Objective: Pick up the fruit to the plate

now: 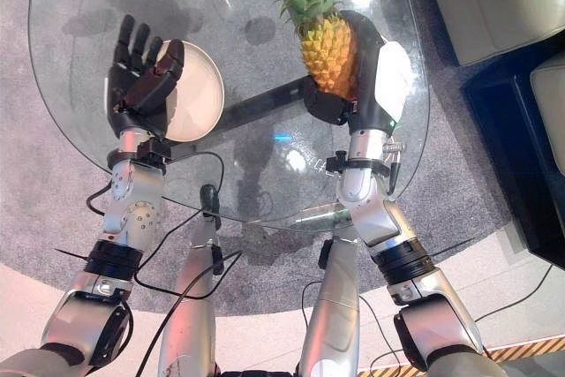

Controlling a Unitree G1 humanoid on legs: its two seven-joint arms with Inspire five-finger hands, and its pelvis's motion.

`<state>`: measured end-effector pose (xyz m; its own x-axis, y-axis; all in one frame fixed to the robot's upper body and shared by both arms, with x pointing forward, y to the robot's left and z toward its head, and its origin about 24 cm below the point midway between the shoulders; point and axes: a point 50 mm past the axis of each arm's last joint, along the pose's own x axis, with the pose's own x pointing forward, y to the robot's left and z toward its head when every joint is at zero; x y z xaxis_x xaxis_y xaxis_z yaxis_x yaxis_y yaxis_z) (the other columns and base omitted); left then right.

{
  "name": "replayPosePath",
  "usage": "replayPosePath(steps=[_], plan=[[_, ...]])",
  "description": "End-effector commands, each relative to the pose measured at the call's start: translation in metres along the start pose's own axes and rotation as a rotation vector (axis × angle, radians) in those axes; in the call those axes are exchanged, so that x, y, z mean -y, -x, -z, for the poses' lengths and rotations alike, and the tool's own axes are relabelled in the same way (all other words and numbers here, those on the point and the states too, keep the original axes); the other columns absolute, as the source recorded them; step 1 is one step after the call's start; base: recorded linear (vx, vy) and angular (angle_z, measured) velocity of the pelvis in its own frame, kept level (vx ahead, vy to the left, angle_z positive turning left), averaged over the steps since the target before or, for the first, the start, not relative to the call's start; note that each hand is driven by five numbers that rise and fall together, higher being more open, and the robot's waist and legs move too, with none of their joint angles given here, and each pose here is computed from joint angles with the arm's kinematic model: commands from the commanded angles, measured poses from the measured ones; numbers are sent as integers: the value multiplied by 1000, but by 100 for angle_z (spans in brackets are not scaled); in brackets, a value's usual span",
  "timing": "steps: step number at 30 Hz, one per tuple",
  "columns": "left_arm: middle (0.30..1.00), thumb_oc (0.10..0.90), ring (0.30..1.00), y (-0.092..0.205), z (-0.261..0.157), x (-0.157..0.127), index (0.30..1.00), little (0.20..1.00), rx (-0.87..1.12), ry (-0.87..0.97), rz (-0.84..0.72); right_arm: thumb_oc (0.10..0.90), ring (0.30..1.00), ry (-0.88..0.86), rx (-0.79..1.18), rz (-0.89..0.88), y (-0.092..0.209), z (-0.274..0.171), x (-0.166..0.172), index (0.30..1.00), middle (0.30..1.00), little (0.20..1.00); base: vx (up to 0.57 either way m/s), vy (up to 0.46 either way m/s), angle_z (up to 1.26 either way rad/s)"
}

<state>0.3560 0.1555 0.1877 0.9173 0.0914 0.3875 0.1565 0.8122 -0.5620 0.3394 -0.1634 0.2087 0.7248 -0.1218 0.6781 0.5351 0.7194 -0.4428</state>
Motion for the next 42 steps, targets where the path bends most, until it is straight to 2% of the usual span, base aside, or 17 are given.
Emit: replayPosePath(steps=[1, 18, 42], plan=[[900, 800, 900, -10, -32, 50, 900, 900, 103, 140, 242, 100, 300, -141, 399, 180, -23, -81, 33, 300, 300, 200, 0, 0, 0], [900, 800, 900, -6, -12, 70, 900, 900, -78, 307, 385, 100, 300, -166, 521, 70, -22, -103, 24, 300, 300, 200, 0, 0, 0], [900, 800, 900, 1, -7, 87, 900, 900, -118, 335, 465, 100, 300, -212, 592, -83, -12, -123, 9, 300, 300, 200, 0, 0, 0]])
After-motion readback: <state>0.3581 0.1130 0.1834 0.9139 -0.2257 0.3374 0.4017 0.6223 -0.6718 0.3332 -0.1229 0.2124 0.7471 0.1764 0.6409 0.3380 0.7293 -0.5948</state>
